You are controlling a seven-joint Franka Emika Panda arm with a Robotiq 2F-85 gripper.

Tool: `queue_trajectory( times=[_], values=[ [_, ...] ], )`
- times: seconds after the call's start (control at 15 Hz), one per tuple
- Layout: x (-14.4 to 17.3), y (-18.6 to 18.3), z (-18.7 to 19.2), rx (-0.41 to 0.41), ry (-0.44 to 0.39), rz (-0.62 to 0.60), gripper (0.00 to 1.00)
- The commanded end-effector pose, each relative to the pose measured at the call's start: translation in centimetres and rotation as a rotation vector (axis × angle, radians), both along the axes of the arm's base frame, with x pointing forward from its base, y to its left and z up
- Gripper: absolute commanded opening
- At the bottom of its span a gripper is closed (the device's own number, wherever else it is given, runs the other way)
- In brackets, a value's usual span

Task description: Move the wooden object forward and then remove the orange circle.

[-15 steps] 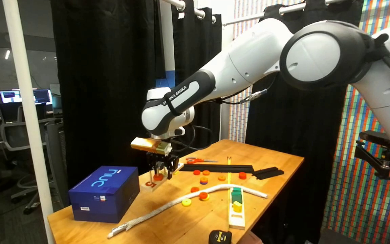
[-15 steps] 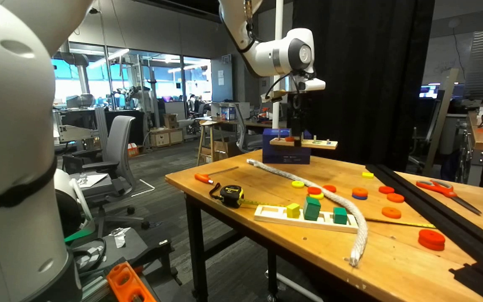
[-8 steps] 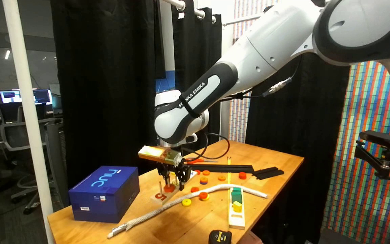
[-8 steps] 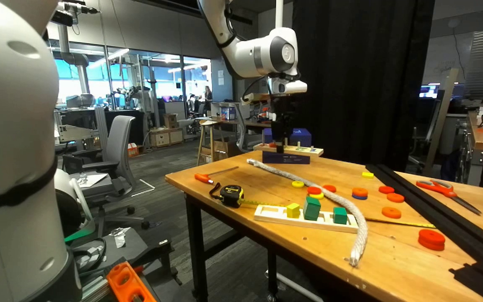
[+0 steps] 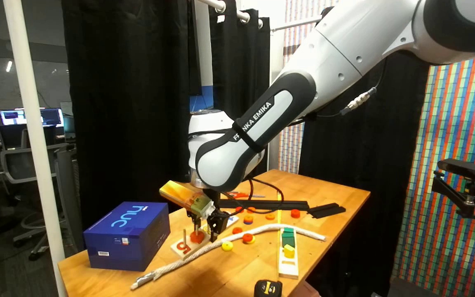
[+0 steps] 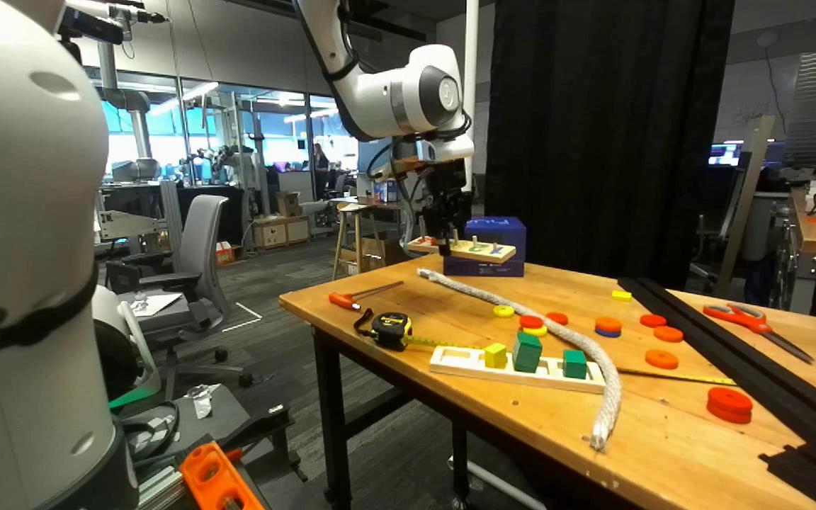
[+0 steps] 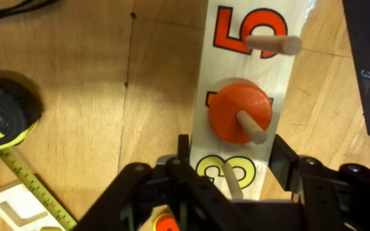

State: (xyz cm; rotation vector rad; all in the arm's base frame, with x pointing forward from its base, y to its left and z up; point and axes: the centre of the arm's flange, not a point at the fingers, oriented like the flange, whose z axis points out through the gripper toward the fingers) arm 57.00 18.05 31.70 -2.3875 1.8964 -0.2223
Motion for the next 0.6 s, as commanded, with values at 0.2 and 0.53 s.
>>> queue_trajectory(
  times=[0.2, 0.53],
  values=[
    [-3.4, -2.0, 1.0, 0.005, -0.101, -0.166, 0.36],
    [-5.8, -5.5, 0.3, -0.051, -0.096, -0.298, 0.36]
  ],
)
